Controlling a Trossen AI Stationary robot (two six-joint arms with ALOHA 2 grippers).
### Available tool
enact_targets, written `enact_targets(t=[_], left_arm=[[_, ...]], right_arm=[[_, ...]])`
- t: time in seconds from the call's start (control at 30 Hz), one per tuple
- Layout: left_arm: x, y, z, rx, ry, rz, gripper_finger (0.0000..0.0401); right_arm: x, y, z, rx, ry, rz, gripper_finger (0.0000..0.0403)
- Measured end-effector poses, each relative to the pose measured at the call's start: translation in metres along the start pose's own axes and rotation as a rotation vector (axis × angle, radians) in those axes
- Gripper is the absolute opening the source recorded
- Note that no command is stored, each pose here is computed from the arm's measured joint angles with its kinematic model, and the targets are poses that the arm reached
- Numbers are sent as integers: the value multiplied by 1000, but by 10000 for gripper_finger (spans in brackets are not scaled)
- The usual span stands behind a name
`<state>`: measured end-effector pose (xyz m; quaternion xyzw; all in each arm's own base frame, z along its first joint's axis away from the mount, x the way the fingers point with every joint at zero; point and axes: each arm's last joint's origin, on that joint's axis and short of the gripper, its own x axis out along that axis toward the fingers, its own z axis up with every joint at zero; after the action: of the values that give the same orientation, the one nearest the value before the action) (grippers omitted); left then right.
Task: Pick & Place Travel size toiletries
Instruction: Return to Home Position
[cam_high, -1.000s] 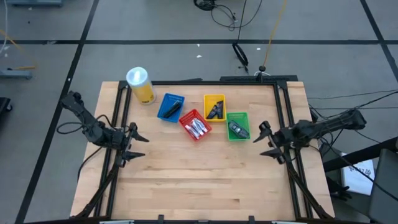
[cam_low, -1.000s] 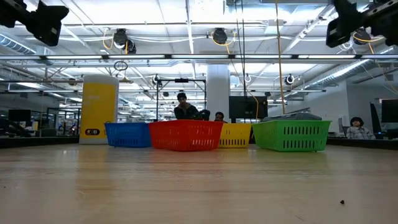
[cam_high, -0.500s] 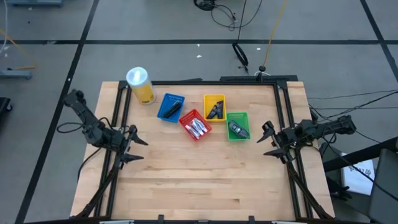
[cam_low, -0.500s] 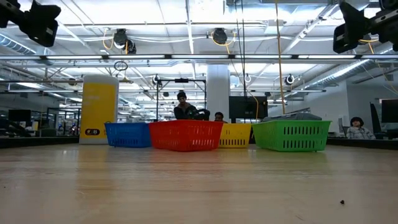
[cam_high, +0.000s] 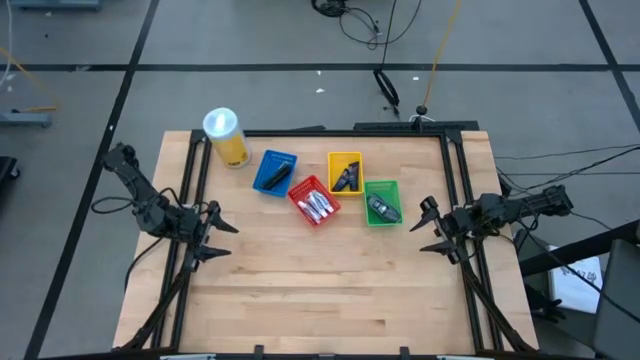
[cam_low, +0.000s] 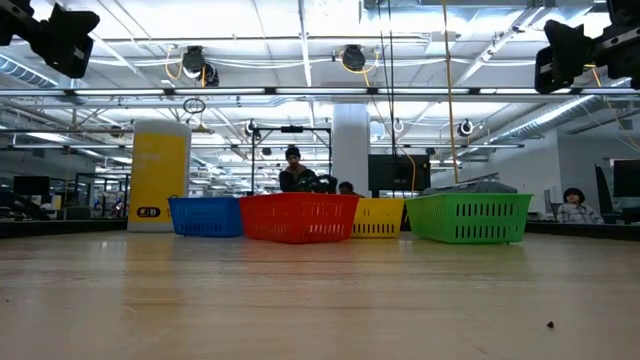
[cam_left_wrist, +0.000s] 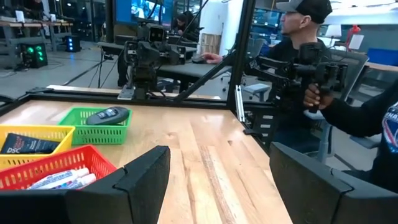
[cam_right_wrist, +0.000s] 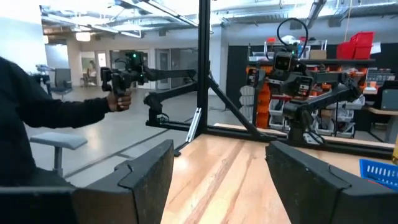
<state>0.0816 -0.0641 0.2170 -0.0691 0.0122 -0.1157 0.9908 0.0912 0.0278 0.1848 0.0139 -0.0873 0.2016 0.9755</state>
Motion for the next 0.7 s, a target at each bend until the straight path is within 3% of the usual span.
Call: enact_targets(t=[0.7], left_arm=[[0, 0, 0, 10, 0, -1, 274]], right_arm=[[0, 0, 0, -6, 1, 1, 247]])
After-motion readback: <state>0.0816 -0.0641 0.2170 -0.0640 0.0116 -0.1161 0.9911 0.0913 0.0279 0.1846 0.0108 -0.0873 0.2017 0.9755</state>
